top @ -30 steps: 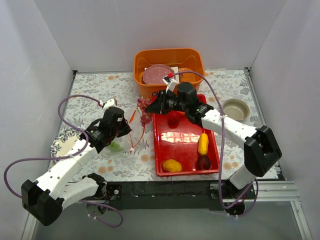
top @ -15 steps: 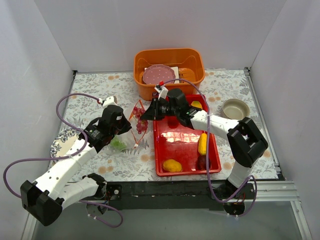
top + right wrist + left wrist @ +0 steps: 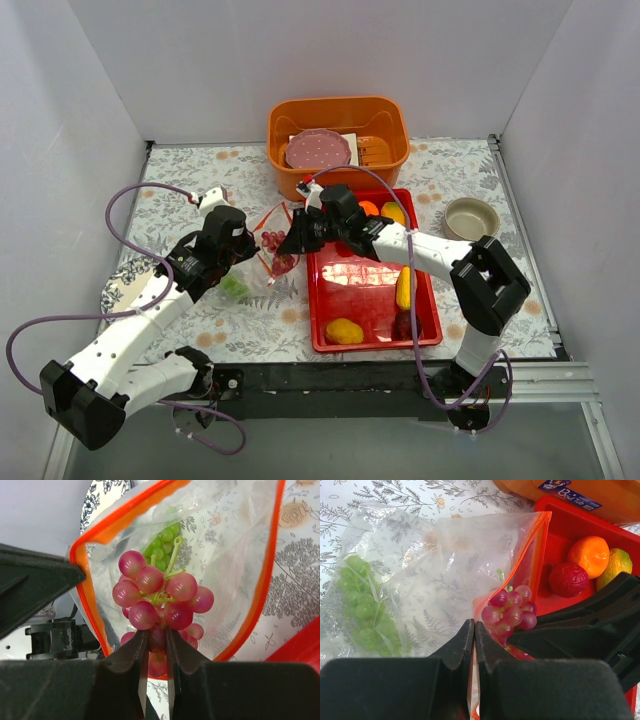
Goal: Place the food in the zip-top bag and seal the zipper
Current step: Place the fake fruit in the zipper food storage bag.
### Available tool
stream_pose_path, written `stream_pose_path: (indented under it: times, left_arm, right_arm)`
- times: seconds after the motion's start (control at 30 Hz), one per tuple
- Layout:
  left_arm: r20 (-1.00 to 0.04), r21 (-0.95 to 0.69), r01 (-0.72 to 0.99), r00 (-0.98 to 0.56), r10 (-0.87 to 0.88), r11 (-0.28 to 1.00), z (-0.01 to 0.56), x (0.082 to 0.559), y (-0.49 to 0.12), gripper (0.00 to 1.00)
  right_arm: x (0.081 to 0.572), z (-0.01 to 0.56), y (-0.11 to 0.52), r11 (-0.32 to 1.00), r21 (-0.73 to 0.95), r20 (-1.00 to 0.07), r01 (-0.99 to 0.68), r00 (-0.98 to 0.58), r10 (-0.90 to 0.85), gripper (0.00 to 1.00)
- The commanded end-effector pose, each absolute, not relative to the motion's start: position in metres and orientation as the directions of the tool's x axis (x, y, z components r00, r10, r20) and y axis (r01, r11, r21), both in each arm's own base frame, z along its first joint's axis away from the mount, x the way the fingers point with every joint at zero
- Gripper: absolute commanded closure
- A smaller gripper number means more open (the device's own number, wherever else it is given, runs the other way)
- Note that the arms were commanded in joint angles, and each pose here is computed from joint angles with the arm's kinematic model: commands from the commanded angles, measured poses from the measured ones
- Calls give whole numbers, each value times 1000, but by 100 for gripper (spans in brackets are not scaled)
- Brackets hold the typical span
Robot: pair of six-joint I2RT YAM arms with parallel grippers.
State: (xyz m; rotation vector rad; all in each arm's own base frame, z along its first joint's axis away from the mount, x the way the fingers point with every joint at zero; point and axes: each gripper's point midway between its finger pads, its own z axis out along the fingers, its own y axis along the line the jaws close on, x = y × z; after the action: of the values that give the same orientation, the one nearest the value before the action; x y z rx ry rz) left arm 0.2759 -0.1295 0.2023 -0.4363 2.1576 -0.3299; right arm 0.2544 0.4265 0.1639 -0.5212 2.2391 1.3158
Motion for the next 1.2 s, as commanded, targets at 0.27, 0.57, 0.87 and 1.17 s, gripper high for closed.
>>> stream_pose_path:
  times: [0.27, 0.57, 0.87, 1.17]
  left_arm:
    - [-746, -422, -162, -497, -443, 892, 227, 276, -126, 100]
    - [-767, -422, -174, -454, -453, 889, 243, 278, -119, 100]
    - [-765, -407, -167, -474, -435, 898, 234, 278, -121, 100]
    - [-759, -417, -132, -493, -424, 899, 230, 278, -129, 100]
  right_arm:
    - [280, 216, 456, 413, 572, -716, -709, -677, -169, 31]
    - [299, 227, 407, 581, 488, -763, -652, -641, -79, 25]
    - [318, 199, 329, 785, 427, -724, -449, -690, -1, 25]
    - [302, 155, 237, 958, 159, -643, -239, -761, -83, 21]
